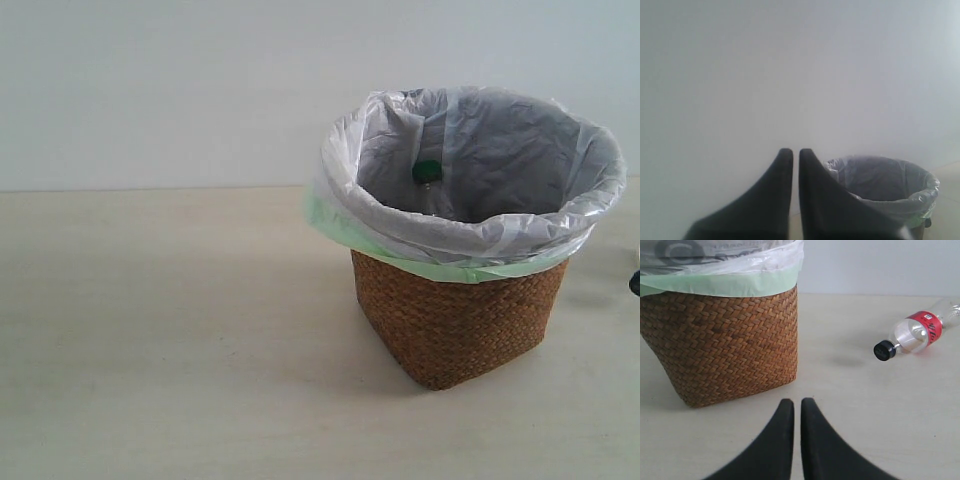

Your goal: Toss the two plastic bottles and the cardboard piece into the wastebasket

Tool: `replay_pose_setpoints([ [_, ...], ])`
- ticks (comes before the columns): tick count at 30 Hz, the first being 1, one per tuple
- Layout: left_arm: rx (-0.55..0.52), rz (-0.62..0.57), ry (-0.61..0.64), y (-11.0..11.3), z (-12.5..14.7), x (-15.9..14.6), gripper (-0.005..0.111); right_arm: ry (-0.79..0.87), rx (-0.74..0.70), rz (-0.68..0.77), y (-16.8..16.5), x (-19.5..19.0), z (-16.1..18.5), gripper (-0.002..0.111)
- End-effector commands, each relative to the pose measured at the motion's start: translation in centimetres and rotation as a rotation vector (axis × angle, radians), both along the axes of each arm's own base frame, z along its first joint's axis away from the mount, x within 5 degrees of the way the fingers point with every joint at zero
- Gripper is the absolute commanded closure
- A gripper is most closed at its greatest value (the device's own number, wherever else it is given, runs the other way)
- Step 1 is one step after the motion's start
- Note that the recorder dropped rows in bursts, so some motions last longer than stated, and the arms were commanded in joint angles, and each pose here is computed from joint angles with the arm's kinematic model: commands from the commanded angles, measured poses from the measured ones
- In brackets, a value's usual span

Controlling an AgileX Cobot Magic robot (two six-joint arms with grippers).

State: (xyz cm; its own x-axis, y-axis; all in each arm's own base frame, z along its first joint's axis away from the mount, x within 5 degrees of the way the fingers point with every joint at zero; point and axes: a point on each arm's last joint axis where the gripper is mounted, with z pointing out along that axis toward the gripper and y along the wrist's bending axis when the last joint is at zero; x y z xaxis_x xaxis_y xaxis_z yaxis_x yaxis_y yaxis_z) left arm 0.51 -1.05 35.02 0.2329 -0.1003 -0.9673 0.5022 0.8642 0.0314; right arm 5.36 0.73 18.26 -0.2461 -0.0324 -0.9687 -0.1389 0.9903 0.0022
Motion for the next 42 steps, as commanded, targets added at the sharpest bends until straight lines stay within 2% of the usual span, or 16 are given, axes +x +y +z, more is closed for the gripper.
replay_pose_setpoints([
  [1,-0.009,0.0,0.003,0.0,-0.1,0.0,0.103,-0.018,-0.009,0.002,0.0,0.0,0.2,0.106],
  [10,-0.009,0.0,0.003,0.0,-0.1,0.0,0.103,-0.018,-0.009,0.002,0.0,0.0,0.2,0.106],
  [19,-0.001,0.003,0.02,-0.1,-1.8,0.2,0.103,-0.018,-0.009,0.002,0.0,0.0,0.2,0.106],
  [26,0.005,0.109,0.049,-0.1,-3.0,0.7,0.103,-0.018,-0.009,0.002,0.0,0.0,0.2,0.106],
  [32,-0.151,0.232,0.092,0.2,-2.8,0.9,0.103,-0.018,-0.009,0.002,0.0,0.0,0.2,0.106],
  [36,-0.216,0.332,0.111,0.6,-3.0,1.1,0.103,-0.018,-0.009,0.002,0.0,0.0,0.2,0.106],
  [42,-0.307,0.42,0.045,0.9,-4.2,2.1,0.103,-0.018,-0.009,0.002,0.0,0.0,0.2,0.106],
])
